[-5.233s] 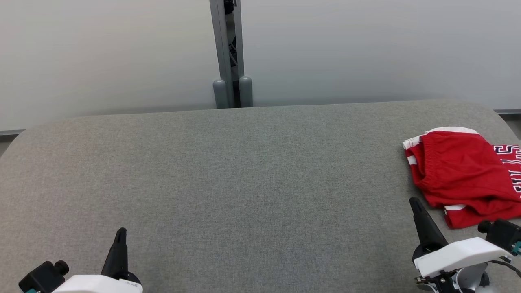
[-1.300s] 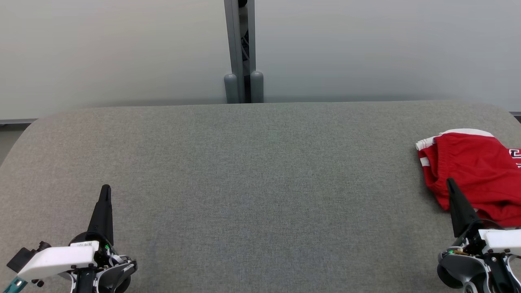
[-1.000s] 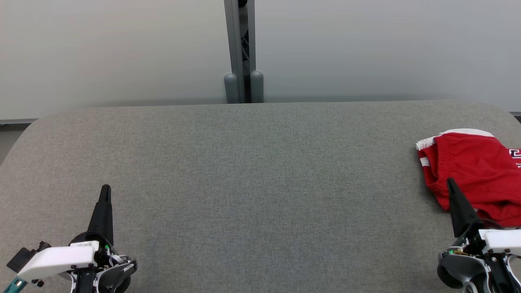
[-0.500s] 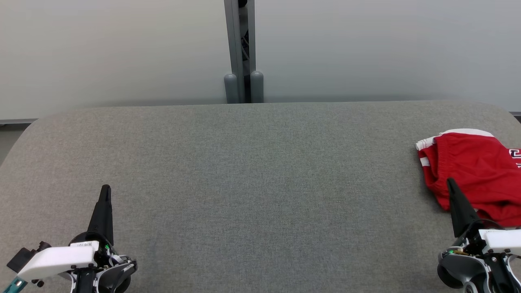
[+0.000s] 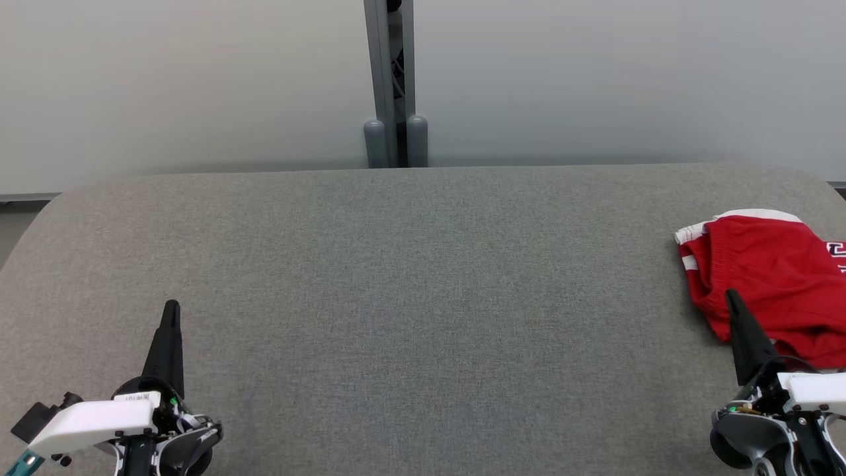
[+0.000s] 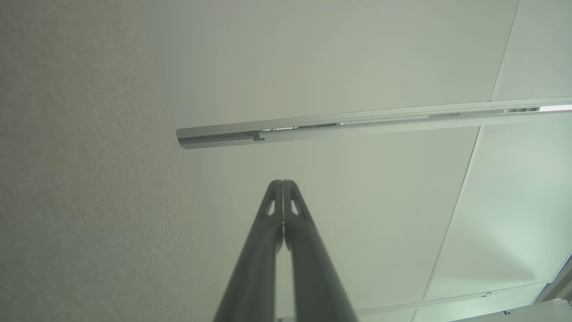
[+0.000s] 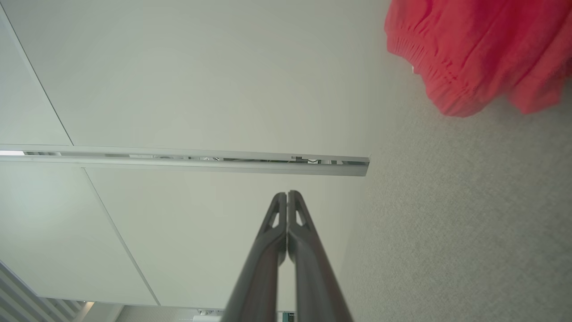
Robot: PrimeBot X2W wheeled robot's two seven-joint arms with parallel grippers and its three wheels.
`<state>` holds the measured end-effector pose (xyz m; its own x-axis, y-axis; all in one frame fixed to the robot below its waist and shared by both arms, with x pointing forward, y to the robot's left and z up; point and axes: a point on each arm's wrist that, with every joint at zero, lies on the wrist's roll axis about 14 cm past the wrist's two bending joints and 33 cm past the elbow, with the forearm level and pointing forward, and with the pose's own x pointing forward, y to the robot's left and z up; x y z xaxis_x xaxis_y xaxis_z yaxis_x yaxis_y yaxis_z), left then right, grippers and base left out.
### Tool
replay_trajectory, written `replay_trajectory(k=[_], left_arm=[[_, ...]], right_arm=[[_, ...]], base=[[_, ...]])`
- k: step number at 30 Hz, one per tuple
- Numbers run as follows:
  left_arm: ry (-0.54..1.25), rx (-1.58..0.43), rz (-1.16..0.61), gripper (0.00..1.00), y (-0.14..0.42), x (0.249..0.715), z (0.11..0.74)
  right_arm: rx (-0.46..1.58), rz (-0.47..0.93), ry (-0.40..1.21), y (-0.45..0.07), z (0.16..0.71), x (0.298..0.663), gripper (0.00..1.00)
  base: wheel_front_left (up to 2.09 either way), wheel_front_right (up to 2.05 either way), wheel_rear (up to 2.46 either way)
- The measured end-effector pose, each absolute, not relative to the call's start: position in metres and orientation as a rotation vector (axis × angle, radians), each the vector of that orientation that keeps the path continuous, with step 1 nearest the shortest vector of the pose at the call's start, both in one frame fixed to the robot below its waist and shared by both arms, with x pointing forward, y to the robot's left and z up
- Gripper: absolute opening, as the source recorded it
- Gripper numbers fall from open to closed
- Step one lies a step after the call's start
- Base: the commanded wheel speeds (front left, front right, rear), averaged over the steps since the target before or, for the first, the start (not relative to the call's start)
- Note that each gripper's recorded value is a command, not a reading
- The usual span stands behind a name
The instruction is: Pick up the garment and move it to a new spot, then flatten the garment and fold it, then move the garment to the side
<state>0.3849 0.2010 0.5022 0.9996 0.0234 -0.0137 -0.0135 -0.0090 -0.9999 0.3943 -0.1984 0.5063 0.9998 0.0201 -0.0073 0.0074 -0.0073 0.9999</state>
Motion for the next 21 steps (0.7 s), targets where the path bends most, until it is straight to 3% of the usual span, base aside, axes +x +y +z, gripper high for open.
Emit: replay_trajectory(k=[21], left_arm=[[-0.008,-1.579,0.030,0.00,0.2011,0.3849,0.5022]], right_arm=[[1.578,0.010,0.021,-0.1985,0.5063,0.3943,0.00]], base=[[0.00,0.00,0.00]])
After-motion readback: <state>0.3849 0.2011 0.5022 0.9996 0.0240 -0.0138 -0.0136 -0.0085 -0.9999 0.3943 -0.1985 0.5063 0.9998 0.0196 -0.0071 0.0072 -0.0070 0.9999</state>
